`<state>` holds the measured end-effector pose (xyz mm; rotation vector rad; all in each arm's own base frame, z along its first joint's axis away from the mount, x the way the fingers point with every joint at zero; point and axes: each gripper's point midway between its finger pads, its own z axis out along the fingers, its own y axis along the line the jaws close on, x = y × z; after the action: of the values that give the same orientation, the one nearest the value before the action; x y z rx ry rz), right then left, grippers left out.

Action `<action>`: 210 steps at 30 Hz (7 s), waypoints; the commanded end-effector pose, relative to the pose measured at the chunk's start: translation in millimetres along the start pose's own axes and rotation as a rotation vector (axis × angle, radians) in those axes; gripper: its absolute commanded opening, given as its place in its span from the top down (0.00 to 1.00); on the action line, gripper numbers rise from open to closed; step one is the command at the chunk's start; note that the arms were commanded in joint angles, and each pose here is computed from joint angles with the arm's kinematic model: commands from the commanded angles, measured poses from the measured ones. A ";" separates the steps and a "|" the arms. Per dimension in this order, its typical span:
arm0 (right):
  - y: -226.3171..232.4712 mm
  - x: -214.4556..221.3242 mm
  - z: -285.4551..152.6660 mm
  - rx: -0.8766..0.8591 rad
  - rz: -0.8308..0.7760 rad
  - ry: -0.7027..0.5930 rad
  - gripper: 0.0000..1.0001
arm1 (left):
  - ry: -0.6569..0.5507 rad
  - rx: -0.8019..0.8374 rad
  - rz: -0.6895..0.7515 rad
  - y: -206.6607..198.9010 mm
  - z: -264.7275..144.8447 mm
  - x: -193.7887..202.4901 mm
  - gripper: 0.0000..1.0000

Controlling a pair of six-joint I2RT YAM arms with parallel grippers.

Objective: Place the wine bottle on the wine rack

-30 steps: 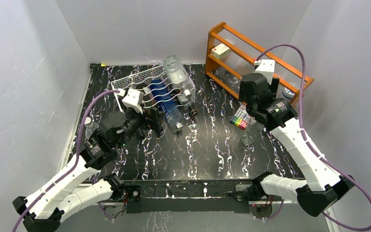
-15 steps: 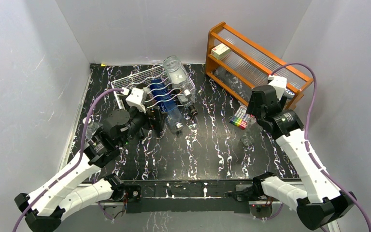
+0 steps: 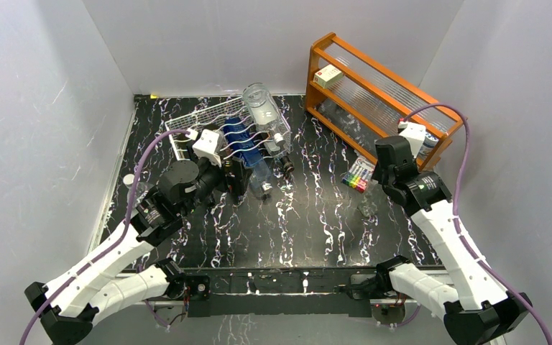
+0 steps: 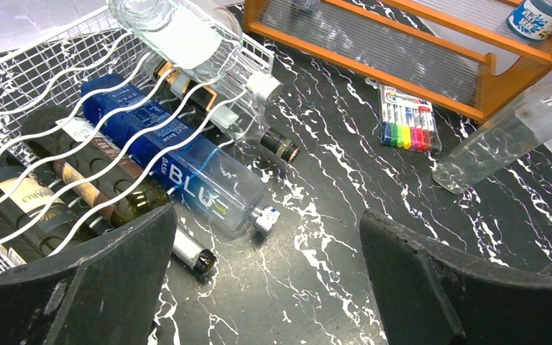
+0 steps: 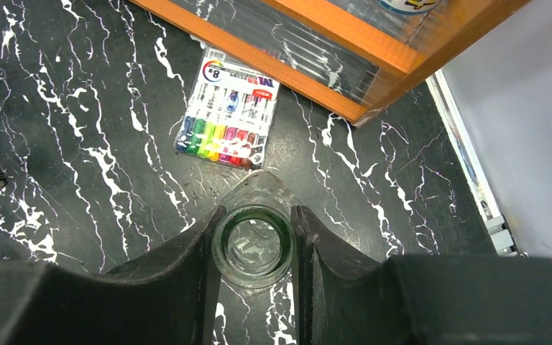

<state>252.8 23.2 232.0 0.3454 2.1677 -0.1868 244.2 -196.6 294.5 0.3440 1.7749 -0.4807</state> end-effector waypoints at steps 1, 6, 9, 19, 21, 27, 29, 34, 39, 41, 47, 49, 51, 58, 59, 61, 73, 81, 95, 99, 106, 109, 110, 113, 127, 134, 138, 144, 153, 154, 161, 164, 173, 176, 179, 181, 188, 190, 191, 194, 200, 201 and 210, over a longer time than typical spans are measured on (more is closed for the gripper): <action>-1.9 -21.2 -2.4 0.004 0.019 -0.091 0.71 | -0.028 0.018 -0.017 -3.8 -1.3 -8.1 0.02; 9.9 -33.7 -8.9 -0.080 -0.020 -0.129 0.91 | -0.016 0.013 -0.015 -3.2 0.9 -3.6 0.02; 32.0 -42.6 -19.5 -0.224 -0.072 -0.146 1.00 | -0.003 0.033 -0.013 -7.1 3.1 0.2 0.02; 118.1 -32.5 -67.6 -0.794 -0.213 -0.108 1.00 | 0.058 0.223 0.044 -38.5 18.5 35.7 0.02; 128.1 -26.7 -75.0 -0.877 -0.235 -0.103 1.00 | 0.070 0.262 0.066 -43.6 21.6 47.0 0.02; 146.3 -18.7 -94.2 -1.053 -0.272 -0.123 1.00 | 0.090 0.465 0.105 -73.5 22.0 74.4 0.02; 151.7 -13.9 -99.2 -1.108 -0.280 -0.121 1.00 | 0.092 0.522 0.113 -82.3 22.1 79.7 0.02; 165.9 -3.6 -110.6 -1.240 -0.279 -0.089 1.00 | 0.157 0.593 0.100 -95.6 29.7 95.5 0.02; 178.8 0.9 -124.8 -1.370 -0.242 -0.050 1.00 | 0.220 0.727 0.089 -116.3 29.3 111.0 0.05; 182.0 1.5 -126.9 -1.396 -0.226 -0.040 1.00 | 0.250 0.803 0.082 -126.5 24.9 117.3 0.06; 185.3 6.4 -136.4 -1.472 -0.235 -0.023 1.00 | 0.306 0.883 0.073 -133.9 19.6 136.4 0.04; 185.1 8.5 -140.5 -1.498 -0.245 -0.017 1.00 | 0.308 0.906 0.074 -135.9 17.5 139.4 0.04; 185.0 11.0 -148.1 -1.544 -0.260 -0.010 1.00 | 0.303 0.907 0.074 -136.1 18.5 140.1 0.04; 183.4 10.9 -162.1 -1.616 -0.285 -0.031 1.00 | 0.263 0.921 0.086 -137.9 16.2 132.3 0.09; 183.4 10.0 -162.8 -1.618 -0.284 -0.035 1.00 | 0.263 0.927 0.093 -137.6 14.3 133.0 0.10; 183.7 8.2 -164.0 -1.622 -0.281 -0.040 1.00 | 0.271 0.939 0.104 -137.0 10.5 135.3 0.15; 188.0 -1.8 -165.6 -1.606 -0.209 -0.002 1.00 | 0.304 0.956 0.183 -131.5 5.6 145.6 0.27; 189.5 -1.3 -161.4 -1.584 -0.182 0.036 1.00 | 0.214 0.926 0.263 -128.2 11.6 128.8 0.82; 177.2 -4.4 -166.4 -1.540 -0.312 -0.034 0.27 | -0.174 0.649 0.751 -88.3 28.7 40.6 1.00; 174.3 -19.8 -172.8 -1.512 -0.348 -0.077 0.20 | -0.223 0.545 0.968 -69.9 33.2 21.1 1.00; 172.5 -37.2 -174.3 -1.467 -0.397 -0.138 0.14 | -0.269 0.373 1.218 -44.0 43.8 1.4 1.00; 176.5 -40.0 -159.9 -1.416 -0.393 -0.122 0.13 | -0.333 0.311 1.308 -40.5 45.8 -12.3 1.00; 178.7 -39.9 -154.3 -1.403 -0.396 -0.109 0.13 | -0.349 0.300 1.331 -40.8 46.1 -15.5 1.00; 186.7 -37.4 -137.6 -1.377 -0.394 -0.064 0.13 | -0.374 0.285 1.399 -41.5 48.7 -20.2 1.00; 232.3 11.6 -137.9 -1.513 -0.547 0.076 0.10 | -0.408 0.337 1.505 -50.6 47.4 -8.4 1.00; 237.8 27.7 -143.1 -1.534 -0.582 0.115 0.19 | -0.399 0.348 1.515 -50.7 44.6 -6.2 1.00; 237.8 34.8 -149.5 -1.556 -0.604 0.127 0.21 | -0.414 0.359 1.506 -53.7 42.0 -8.3 1.00; 243.6 40.5 -143.0 -1.534 -0.614 0.156 0.11 | -0.431 0.371 1.506 -57.2 40.1 -10.5 1.00; 249.6 51.7 -145.8 -1.559 -0.661 0.195 0.15 | -0.423 0.381 1.505 -58.0 38.9 -11.8 1.00; 249.4 52.2 -146.0 -1.557 -0.664 0.195 0.17 | -0.419 0.383 1.506 -58.0 39.3 -11.0 1.00; 246.3 42.5 -146.8 -1.517 -0.649 0.151 0.51 | -0.381 0.383 1.508 -53.9 41.5 -4.9 1.00; 245.0 35.4 -146.9 -1.490 -0.630 0.122 0.75 | -0.366 0.383 1.494 -52.3 41.9 -3.4 1.00; 239.4 8.6 -143.5 -1.370 -0.535 0.013 1.00 | -0.324 0.370 1.418 -45.4 40.6 6.2 0.15; 236.8 1.9 -142.1 -1.339 -0.501 -0.016 1.00 | -0.281 0.376 1.378 -41.4 39.7 14.6 0.02; 233.4 -2.8 -138.5 -1.298 -0.470 -0.034 1.00 | -0.247 0.373 1.331 -37.2 36.2 19.1 0.02; 230.9 -5.2 -135.7 -1.269 -0.453 -0.041 1.00 | -0.250 0.366 1.279 -36.4 30.7 16.4 0.02; 229.8 -18.2 -119.5 -1.160 -0.377 -0.077 1.00 | -0.300 0.297 0.955 -33.0 3.1 -15.6 0.02; 233.4 -23.1 -114.0 -1.136 -0.346 -0.087 1.00 | -0.329 0.242 0.795 -28.9 -5.4 -35.0 0.02; 236.5 -24.9 -112.0 -1.134 -0.334 -0.092 1.00 | -0.341 0.209 0.706 -25.6 -9.6 -45.3 0.02; 250.5 -29.0 -106.7 -1.145 -0.299 -0.095 1.00 | -0.361 0.119 0.471 -14.3 -23.2 -74.6 0.02; 286.5 -37.6 -96.9 -1.176 -0.227 -0.102 1.00 | -0.360 0.044 0.305 -1.3 -51.8 -111.0 0.02; 293.6 -37.8 -95.4 -1.175 -0.215 -0.103 1.00 | -0.381 0.031 0.278 1.2 -57.3 -118.3 0.02; 369.9 -33.9 -65.0 -1.068 -0.129 -0.125 1.00 | -0.365 0.026 0.167 4.2 -80.7 -136.2 0.02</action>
<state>298.7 346.6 218.2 -0.5624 2.1228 0.7697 215.0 -156.1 442.0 0.4434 1.3121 -0.3862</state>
